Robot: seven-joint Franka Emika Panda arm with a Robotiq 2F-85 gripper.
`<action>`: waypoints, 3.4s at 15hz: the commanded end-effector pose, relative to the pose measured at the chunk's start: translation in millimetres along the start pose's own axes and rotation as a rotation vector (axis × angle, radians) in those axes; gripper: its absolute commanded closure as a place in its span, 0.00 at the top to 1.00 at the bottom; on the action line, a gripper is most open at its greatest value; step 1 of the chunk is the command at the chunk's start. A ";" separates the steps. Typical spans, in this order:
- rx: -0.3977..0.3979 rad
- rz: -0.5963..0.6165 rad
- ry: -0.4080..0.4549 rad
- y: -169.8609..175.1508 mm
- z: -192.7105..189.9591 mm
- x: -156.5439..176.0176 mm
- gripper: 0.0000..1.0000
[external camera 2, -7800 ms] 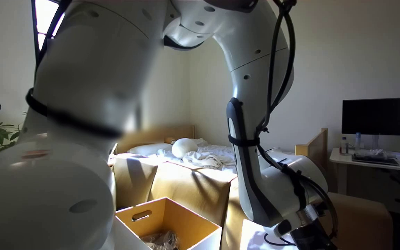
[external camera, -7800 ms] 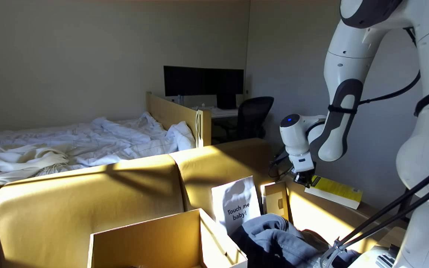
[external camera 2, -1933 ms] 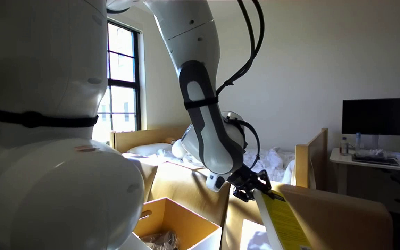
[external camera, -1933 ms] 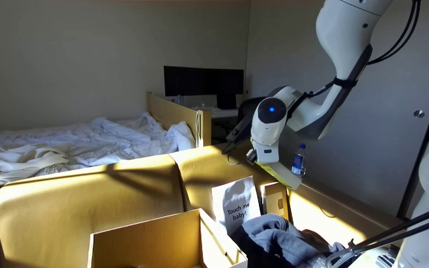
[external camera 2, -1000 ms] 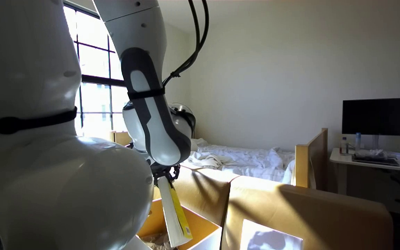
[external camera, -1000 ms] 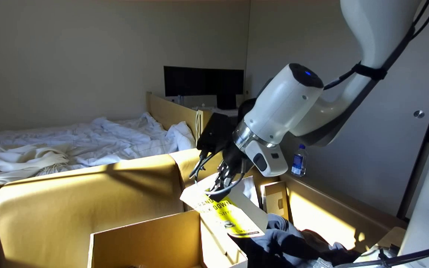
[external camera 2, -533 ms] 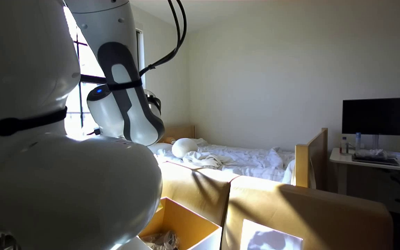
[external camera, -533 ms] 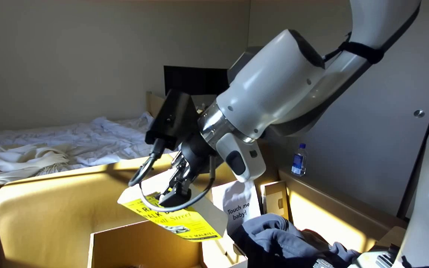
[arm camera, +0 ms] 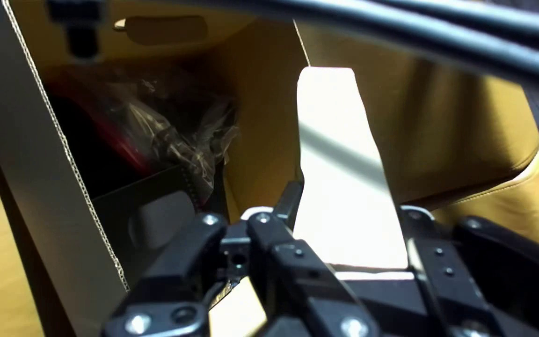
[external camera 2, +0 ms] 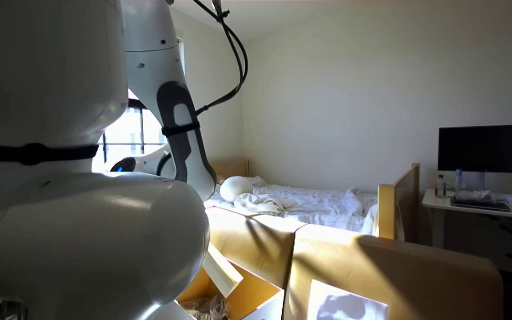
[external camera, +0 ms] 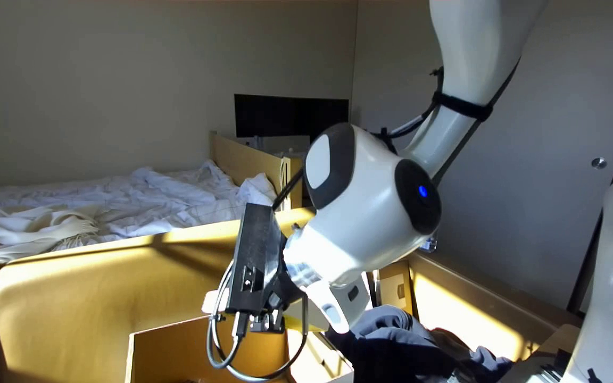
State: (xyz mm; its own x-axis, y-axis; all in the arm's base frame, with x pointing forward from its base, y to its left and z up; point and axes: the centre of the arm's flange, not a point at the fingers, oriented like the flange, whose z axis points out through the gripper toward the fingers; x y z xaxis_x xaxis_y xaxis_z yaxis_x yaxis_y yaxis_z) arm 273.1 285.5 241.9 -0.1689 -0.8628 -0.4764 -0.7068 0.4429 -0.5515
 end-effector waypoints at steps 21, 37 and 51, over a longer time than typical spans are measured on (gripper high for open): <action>-0.132 -0.422 0.125 148.2 92.6 17.3 0.12; 0.036 -0.268 0.272 20.2 87.6 -43.1 1.00; 0.308 0.426 0.485 -237.6 -17.4 99.1 1.00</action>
State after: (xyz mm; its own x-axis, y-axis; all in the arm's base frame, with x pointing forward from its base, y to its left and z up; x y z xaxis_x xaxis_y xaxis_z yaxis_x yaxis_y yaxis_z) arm 413.7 162.6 323.5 -0.6176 -0.6764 -0.4014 -0.3667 0.6991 -0.6139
